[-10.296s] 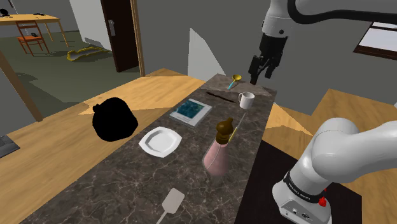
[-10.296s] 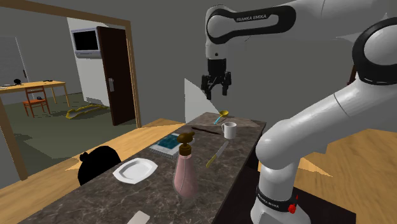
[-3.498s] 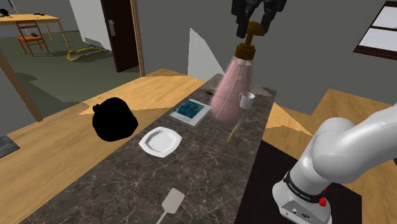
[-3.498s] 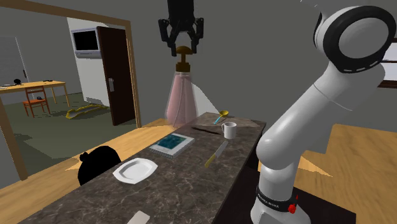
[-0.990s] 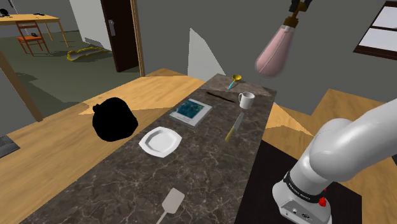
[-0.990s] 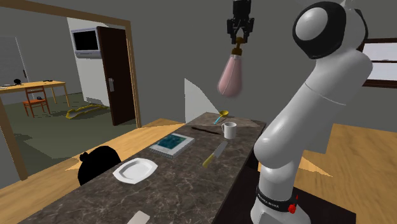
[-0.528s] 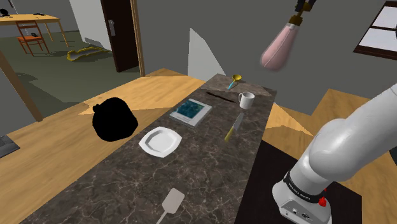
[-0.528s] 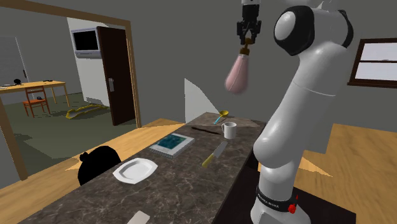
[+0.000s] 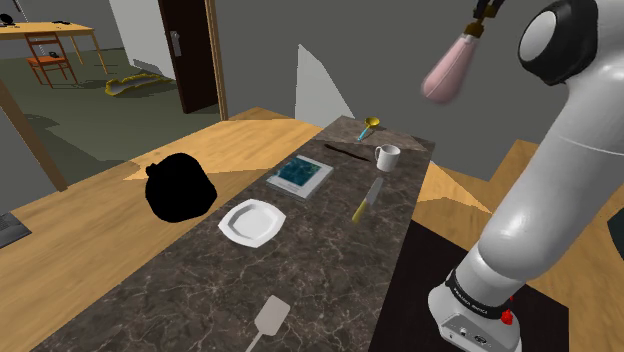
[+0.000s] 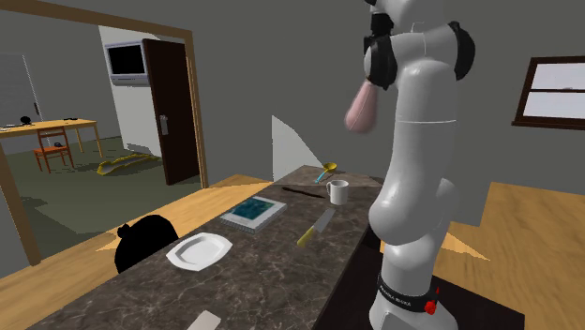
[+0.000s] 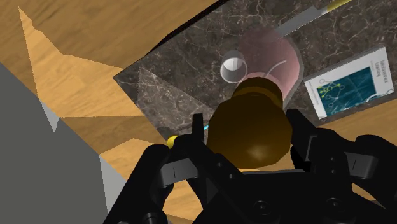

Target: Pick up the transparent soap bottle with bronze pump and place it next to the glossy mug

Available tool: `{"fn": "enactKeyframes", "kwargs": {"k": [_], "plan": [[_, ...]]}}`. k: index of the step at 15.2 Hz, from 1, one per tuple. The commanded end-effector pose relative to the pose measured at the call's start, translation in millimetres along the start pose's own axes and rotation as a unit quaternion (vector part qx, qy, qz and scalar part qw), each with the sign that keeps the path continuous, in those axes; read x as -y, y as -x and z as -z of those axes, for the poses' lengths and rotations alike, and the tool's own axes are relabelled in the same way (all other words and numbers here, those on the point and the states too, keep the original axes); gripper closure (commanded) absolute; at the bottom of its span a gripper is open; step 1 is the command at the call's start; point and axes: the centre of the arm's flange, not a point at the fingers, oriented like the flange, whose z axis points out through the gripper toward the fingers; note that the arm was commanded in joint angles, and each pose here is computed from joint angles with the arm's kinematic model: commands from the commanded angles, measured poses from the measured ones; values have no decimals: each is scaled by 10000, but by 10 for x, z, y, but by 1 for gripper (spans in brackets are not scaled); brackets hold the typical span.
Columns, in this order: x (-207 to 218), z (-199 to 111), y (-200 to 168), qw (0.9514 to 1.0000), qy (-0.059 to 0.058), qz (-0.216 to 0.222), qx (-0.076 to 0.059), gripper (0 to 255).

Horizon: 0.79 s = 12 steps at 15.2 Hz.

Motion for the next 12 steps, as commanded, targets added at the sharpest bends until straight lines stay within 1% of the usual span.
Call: {"fn": "enactKeyframes", "kwargs": {"k": [1,12], "plan": [[-102,-79,-8,10000,0,26,-13,255],[-31,-652,61,10000,0,26,-13,255]]}}
